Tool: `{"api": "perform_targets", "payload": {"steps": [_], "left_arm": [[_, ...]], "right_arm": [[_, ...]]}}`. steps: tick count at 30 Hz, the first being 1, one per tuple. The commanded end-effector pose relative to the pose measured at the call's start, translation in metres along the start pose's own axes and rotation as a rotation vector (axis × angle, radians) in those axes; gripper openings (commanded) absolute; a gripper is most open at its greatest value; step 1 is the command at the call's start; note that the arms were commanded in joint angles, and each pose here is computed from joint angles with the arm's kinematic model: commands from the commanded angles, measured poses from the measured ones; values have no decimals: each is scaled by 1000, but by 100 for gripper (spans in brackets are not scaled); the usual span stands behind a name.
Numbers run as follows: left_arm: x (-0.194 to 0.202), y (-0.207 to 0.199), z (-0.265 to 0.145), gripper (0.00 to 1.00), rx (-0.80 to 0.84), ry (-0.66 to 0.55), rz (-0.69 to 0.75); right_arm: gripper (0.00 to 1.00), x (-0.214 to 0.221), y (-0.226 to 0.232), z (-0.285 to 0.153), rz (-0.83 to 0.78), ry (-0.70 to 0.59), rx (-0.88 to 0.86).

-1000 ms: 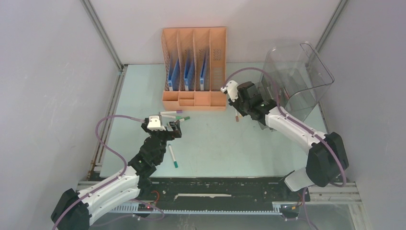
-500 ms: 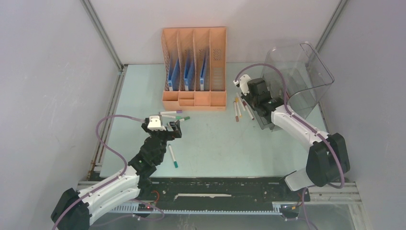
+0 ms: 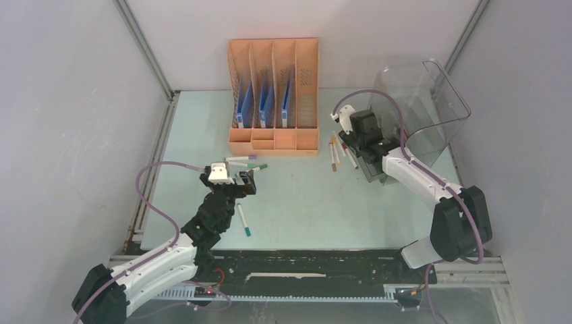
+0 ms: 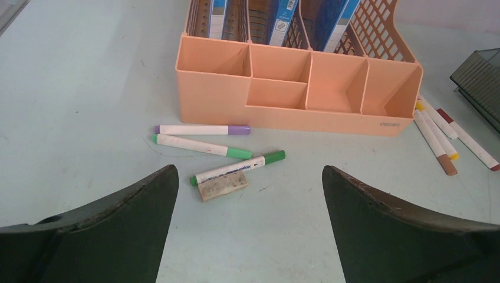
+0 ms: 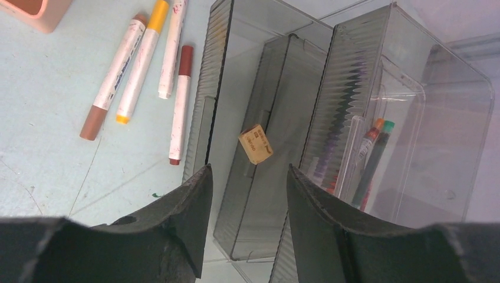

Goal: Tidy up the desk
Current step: Place the stationery in the drawer, then pick up the stationery from the center of the board.

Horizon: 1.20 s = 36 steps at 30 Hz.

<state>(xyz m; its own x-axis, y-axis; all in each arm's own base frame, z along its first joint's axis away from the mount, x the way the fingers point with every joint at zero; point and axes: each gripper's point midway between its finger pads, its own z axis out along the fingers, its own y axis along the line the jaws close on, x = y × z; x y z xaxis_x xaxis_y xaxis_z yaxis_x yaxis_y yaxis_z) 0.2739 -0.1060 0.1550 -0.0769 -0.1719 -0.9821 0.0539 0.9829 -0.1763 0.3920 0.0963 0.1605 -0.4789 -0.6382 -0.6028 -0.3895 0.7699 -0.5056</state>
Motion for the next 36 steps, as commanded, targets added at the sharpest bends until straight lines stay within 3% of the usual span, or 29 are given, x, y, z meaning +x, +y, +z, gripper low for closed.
{"api": "perform_targets", "payload": {"steps": [1, 25, 36], "left_arm": [[-15, 1, 3, 100, -20, -43, -14], [-15, 0, 3, 100, -19, -41, -13], [-5, -2, 29, 100, -70, 99, 31]], "right_arm": [[57, -10, -3, -4, 12, -45, -3], [58, -13, 22, -10, -62, -60, -114], [58, -13, 29, -9, -87, -56, -129]]}}
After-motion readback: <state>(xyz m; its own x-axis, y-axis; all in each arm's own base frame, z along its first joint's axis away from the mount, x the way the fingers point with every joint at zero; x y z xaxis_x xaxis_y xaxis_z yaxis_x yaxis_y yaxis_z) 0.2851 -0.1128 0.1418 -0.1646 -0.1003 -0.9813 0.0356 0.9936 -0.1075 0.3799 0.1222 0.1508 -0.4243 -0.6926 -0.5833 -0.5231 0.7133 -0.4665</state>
